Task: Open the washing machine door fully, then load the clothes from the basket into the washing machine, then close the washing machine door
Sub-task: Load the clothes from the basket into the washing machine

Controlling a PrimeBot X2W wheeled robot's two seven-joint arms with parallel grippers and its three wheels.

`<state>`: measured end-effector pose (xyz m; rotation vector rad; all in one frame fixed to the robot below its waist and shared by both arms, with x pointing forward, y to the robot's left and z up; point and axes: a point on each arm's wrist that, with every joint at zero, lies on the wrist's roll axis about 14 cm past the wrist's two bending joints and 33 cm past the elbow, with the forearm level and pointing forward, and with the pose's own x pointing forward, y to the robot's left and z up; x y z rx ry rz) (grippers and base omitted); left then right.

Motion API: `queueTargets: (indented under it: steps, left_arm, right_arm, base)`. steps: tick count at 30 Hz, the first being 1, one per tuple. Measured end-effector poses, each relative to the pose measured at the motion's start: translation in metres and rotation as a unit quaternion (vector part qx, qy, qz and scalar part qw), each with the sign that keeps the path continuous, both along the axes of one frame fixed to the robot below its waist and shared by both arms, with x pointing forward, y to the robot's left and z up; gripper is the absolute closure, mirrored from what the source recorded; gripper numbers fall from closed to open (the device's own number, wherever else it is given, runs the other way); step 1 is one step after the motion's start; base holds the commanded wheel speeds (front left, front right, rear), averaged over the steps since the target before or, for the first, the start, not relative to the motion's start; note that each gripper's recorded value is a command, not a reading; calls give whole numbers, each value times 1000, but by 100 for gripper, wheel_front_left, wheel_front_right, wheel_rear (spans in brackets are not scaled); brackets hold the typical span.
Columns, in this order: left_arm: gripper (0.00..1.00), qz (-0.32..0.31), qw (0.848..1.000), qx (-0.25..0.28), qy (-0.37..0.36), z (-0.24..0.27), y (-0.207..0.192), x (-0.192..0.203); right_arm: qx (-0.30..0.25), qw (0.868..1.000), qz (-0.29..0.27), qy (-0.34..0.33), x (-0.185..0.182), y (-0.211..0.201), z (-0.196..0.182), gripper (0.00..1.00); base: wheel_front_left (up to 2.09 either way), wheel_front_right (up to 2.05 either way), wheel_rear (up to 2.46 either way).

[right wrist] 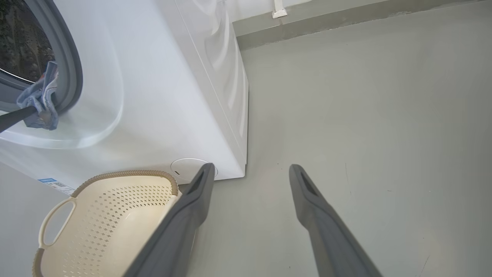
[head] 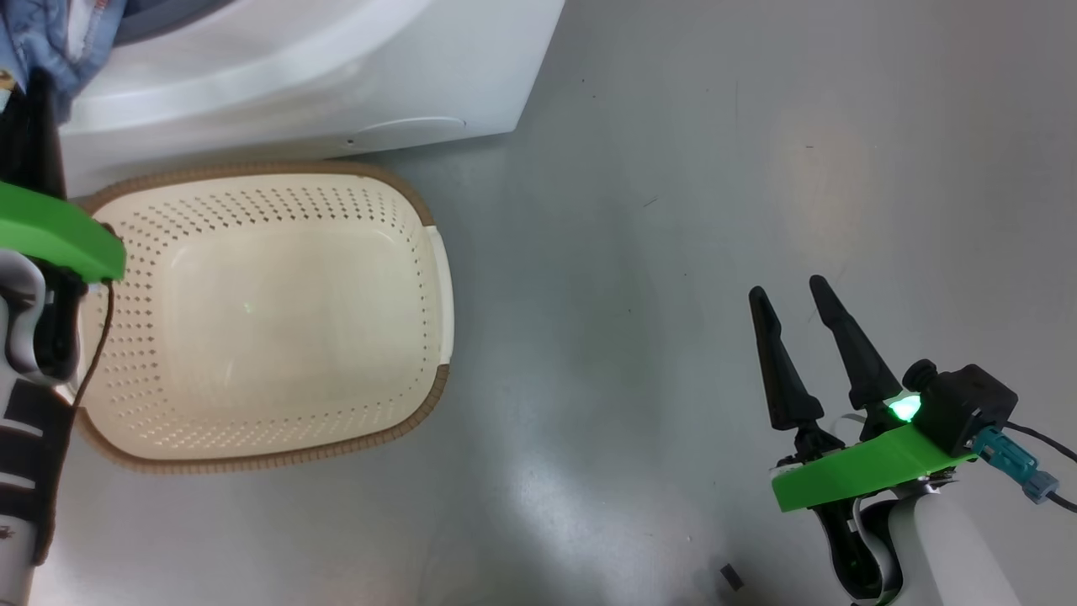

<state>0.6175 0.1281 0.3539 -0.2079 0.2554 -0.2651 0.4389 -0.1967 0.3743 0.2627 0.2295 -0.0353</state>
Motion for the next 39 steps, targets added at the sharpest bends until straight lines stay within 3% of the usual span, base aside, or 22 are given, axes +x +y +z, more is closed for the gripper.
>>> queueTargets:
  steps: [9,22,30,39]
  left_arm:
    - [100,-10,998,-2,-60,36,-2,20]
    - [100,-35,992,57,-102,69,-9,77]
    - [100,-2,975,38,-217,155,-3,124]
    - [100,-13,992,75,-99,62,-12,114]
  right_arm:
    - [12,1000,-1,3,0,3,-3,0]
    - [23,1000,-12,10,-11,-1,-1,0]
    - [21,999,-26,17,-17,-11,-3,0]
    - [16,999,-31,17,-19,-14,0,0]
  base:
    - [0,0,0]
    - [0,0,0]
    - [0,0,0]
    - [0,0,0]
